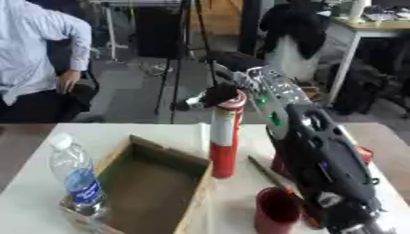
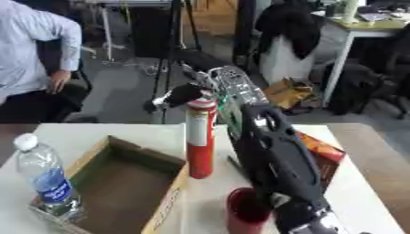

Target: Pick up objects on the table and place them in the box.

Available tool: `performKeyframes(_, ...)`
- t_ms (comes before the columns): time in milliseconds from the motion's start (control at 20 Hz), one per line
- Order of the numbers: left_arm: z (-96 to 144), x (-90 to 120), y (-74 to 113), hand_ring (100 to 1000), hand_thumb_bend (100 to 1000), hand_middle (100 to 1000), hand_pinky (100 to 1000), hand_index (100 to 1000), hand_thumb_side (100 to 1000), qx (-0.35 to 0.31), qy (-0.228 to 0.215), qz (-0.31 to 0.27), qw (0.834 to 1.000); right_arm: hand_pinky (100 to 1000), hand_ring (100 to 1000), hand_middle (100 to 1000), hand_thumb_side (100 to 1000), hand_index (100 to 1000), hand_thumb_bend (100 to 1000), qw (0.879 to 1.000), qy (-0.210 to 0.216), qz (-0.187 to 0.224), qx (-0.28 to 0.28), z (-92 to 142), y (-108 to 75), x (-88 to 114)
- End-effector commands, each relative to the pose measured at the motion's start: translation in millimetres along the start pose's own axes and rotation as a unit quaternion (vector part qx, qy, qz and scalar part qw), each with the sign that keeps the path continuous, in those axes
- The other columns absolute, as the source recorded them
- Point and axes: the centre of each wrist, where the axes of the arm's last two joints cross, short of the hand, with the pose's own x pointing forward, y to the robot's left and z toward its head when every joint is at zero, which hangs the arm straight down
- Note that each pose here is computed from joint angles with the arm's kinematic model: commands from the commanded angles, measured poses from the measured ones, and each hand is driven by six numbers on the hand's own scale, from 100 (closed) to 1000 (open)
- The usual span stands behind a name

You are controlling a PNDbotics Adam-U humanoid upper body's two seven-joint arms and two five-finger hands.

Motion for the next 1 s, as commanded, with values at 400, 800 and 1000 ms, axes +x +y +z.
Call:
performKeyframes(400,-4.6,4.5,-1.0,730,100,729,782,704,1000,-0.007,-0.01,0.007,1.0,1000,1000,1000,879,1000,831,0.995,0.081,0.041,-0.053,0.8,-8.6,-14.4)
performKeyframes(800,-4.6,4.9,-2.2,731,100,730,782,704,1000,-0.014,-0.01,0.01,1.0,1000,1000,1000,916,1000,824,0.987,0.124,0.079,-0.064,2.5,-5.3,-26.6)
performKeyframes(1000,-4.5,4.9,-2.5,731,100,731,783,705,1000,-0.017,-0.008,0.011,1.0,1000,1000,1000,882,1000,849,0.988,0.132,0.063,-0.051,3.1,-0.6,-33.2)
